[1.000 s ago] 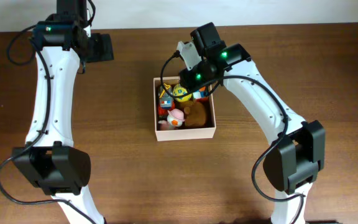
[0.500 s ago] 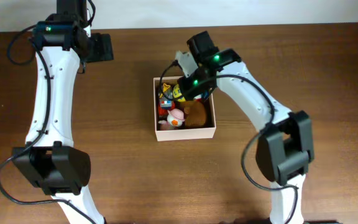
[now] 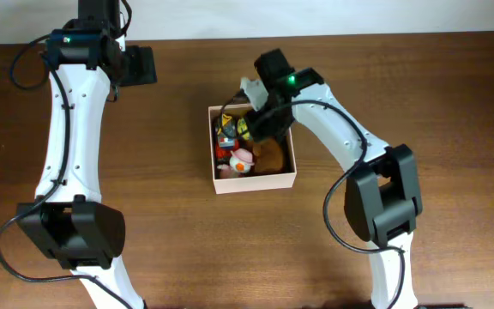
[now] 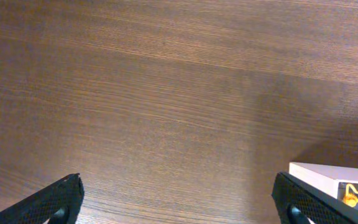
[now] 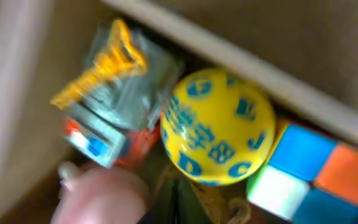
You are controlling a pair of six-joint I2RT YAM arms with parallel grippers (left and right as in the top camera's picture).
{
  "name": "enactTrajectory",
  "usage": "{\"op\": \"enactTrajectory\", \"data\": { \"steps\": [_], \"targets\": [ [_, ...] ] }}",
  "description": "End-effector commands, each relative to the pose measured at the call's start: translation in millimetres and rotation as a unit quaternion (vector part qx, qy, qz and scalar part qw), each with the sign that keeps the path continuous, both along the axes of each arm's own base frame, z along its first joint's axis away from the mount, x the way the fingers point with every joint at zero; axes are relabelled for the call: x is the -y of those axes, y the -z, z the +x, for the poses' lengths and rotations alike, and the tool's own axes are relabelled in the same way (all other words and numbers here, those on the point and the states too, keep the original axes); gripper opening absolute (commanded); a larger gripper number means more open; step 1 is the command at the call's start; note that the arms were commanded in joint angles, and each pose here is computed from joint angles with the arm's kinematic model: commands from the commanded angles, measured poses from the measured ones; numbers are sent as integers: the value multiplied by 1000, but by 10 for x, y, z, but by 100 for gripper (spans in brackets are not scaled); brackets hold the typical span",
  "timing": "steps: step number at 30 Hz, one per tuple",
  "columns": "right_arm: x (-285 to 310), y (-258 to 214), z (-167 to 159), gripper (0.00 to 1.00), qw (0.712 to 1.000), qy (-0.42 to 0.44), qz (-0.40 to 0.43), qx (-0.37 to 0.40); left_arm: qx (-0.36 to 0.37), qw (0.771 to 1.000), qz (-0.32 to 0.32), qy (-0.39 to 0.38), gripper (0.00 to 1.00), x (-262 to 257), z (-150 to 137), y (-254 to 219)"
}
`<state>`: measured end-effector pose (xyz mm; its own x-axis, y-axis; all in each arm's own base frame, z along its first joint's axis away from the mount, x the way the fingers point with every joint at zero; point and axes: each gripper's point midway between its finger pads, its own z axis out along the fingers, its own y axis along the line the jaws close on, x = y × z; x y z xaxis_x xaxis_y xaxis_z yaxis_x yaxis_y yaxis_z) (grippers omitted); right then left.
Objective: Pack container
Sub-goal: 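Release the ball and press it into the box's back-left area, then raise the right gripper out of the box and move it right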
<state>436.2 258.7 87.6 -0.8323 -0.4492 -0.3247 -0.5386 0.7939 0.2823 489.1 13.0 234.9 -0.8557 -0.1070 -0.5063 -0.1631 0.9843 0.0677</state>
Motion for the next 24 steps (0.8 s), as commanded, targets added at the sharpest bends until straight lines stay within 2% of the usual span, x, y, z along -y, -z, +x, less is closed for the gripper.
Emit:
{"op": "enactTrajectory", "data": {
  "steps": [1,5,6,7,8,9,10,13,15,20,24],
  "targets": [
    [-85,-790,170,4,996,-3,41,78,6,1000,0,-6,99,-2,24,-29],
    [-75,-1265,273,4,991,3,49,125,6,1000,0,-6,99,-2,24,-29],
    [-36,-1334,313,7,990,10,43,136,6,1000,0,-6,99,-2,24,-29],
    [41,-1430,371,14,988,22,30,153,6,1000,0,-6,99,-2,24,-29],
    [133,-1505,431,35,985,35,16,168,6,1000,0,-6,99,-2,24,-29],
    [239,-1569,495,52,982,50,-1,182,6,1000,0,-6,99,-2,24,-29],
    [365,-1631,559,63,978,67,-19,196,6,1000,0,-6,99,-2,24,-29],
    [796,-1842,731,88,962,121,-68,233,6,1000,0,-6,99,-2,24,-29],
    [1071,-1986,808,99,952,159,-81,247,6,1000,0,-6,99,-2,24,-29],
    [1719,-2282,938,99,930,240,-84,267,6,1000,0,-6,99,-2,24,-29],
    [2102,-2323,988,99,919,273,-92,269,6,1000,0,-6,99,-2,24,-29]
  ]
}}
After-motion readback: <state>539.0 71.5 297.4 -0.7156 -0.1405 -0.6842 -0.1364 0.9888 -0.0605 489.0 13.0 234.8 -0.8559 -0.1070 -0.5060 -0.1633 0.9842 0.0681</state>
